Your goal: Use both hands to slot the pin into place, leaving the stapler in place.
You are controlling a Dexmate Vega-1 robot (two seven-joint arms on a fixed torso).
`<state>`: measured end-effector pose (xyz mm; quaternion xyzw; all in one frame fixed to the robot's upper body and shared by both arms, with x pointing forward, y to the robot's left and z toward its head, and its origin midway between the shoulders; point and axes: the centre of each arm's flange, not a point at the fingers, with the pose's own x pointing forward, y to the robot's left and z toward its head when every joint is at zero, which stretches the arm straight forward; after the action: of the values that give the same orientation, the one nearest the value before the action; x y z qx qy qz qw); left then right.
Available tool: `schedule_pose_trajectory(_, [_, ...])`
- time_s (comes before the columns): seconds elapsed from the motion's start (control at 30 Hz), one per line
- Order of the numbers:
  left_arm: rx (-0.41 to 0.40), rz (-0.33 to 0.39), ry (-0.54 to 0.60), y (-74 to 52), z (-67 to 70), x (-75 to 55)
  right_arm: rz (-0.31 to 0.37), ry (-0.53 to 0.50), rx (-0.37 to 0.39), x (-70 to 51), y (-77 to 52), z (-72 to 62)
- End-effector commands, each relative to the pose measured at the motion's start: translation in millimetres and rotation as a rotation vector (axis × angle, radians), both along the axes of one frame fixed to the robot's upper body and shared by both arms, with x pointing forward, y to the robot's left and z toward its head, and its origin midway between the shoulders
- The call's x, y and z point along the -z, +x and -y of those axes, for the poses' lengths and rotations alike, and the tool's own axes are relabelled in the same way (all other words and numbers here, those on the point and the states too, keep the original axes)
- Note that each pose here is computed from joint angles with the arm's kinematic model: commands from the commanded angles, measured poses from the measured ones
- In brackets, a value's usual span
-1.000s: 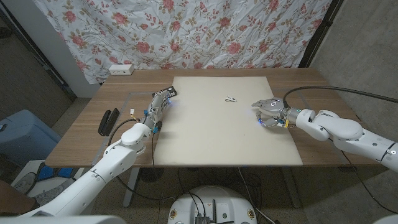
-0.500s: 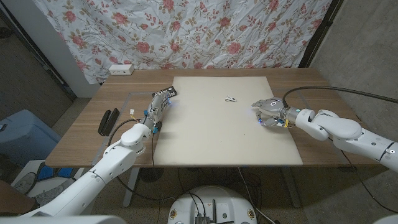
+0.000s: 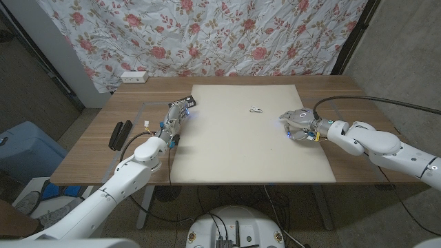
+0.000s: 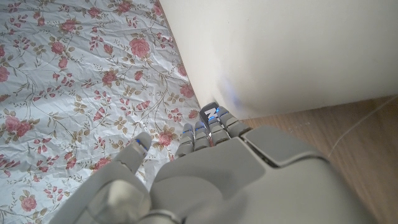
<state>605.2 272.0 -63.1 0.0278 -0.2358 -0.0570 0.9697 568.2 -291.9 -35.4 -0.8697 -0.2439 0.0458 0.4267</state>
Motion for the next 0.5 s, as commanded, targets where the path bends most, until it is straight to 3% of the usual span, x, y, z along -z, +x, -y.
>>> schedule_pose_trajectory(0.03, [0.005,-0.001,0.005,1.0,2.8,-0.7,0.003,0.0,0.009,1.3,1.3,-0.1])
schedule_pose_trajectory(0.5, [0.002,-0.003,0.01,0.3,1.2,-2.0,-0.001,0.026,0.023,1.5,-0.9,-1.4])
